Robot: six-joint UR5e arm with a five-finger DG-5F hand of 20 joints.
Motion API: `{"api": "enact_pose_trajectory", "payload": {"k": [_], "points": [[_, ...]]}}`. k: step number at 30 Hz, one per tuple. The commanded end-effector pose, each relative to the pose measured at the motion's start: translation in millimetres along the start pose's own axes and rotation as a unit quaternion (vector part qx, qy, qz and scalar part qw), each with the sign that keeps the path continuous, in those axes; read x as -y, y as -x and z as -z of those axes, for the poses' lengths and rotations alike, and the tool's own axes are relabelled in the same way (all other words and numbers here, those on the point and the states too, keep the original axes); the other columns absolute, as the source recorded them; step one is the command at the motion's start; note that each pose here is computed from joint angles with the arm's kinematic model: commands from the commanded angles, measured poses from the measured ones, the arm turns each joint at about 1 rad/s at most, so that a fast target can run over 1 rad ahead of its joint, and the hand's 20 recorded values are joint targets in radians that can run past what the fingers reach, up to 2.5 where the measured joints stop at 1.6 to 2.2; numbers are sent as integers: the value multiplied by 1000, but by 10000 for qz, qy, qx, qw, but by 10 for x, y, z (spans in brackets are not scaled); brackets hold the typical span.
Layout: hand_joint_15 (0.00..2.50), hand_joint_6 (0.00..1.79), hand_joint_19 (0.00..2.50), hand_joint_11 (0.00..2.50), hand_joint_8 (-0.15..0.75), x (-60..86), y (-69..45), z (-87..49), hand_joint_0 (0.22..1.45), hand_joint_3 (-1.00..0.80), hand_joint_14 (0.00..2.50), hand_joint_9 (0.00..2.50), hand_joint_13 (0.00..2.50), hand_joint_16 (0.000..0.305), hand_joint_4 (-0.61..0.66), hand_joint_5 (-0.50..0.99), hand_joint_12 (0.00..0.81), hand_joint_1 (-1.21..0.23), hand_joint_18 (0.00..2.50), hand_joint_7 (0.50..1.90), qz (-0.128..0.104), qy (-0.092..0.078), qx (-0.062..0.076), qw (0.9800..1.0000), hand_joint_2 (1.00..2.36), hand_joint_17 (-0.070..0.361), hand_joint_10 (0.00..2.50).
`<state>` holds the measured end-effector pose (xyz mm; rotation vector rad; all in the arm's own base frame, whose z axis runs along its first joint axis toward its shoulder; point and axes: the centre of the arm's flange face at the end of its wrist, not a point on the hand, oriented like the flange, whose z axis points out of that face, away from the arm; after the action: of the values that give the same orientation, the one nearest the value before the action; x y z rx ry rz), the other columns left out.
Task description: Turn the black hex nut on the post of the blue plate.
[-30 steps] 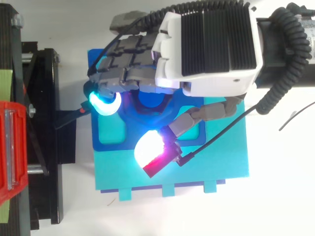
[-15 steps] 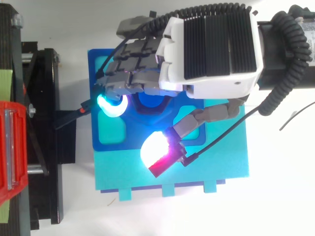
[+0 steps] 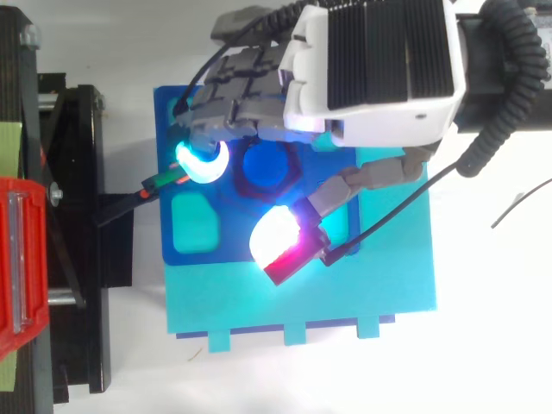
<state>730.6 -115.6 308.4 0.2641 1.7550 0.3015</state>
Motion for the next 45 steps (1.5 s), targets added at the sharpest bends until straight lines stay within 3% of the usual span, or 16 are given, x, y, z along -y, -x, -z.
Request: {"api": "enact_pose_trajectory", "payload": {"k": [1, 3, 10, 18, 26, 28, 30, 35, 40, 45], "points": [[182, 503, 325, 94, 258, 73, 9, 20, 478, -500, 7, 556, 464, 53, 287, -139, 367, -370, 304, 957, -11, -8, -7, 10000, 1000, 118, 3], [182, 504, 332, 94, 259, 111, -26, 30, 478, -500, 8, 555, 463, 53, 287, -139, 368, -370, 304, 957, -17, 9, -29, 10000, 1000, 118, 3], [189, 504, 325, 96, 258, 202, 6, 53, 478, -500, 7, 559, 463, 52, 288, -139, 367, -370, 304, 957, -38, 9, -12, 10000, 1000, 118, 2], [189, 503, 333, 102, 258, 328, 29, 110, 478, -500, 7, 556, 463, 52, 284, -139, 368, -370, 304, 961, -69, 51, -106, 9999, 1000, 118, 3], [185, 504, 325, 100, 259, 391, 61, 124, 479, -500, 7, 558, 461, 53, 281, -139, 368, -369, 305, 955, -84, 41, -69, 9999, 1000, 118, 3], [186, 504, 325, 95, 257, 385, 68, 130, 479, -500, 7, 558, 462, 53, 286, -139, 368, -369, 308, 953, -84, 55, -74, 9999, 1000, 118, 3], [179, 504, 326, 102, 260, 361, 210, 117, 478, -500, 7, 558, 462, 53, 286, -139, 368, -369, 309, 955, -77, 118, 9, 9999, 1000, 118, 3], [186, 504, 325, 108, 258, 329, 328, 124, 479, -500, 7, 560, 462, 53, 286, -140, 368, -369, 309, 950, -62, 121, 16, 9999, 1000, 118, 3], [182, 503, 326, 93, 258, 255, 346, 93, 480, -500, 7, 557, 462, 53, 283, -140, 369, -369, 308, 947, -45, 189, 72, 9998, 1000, 118, 3], [186, 504, 325, 89, 260, 132, 357, 18, 480, -500, 7, 556, 462, 52, 276, -142, 368, -369, 312, 939, -22, 315, 268, 9991, 1000, 118, 2]]}}
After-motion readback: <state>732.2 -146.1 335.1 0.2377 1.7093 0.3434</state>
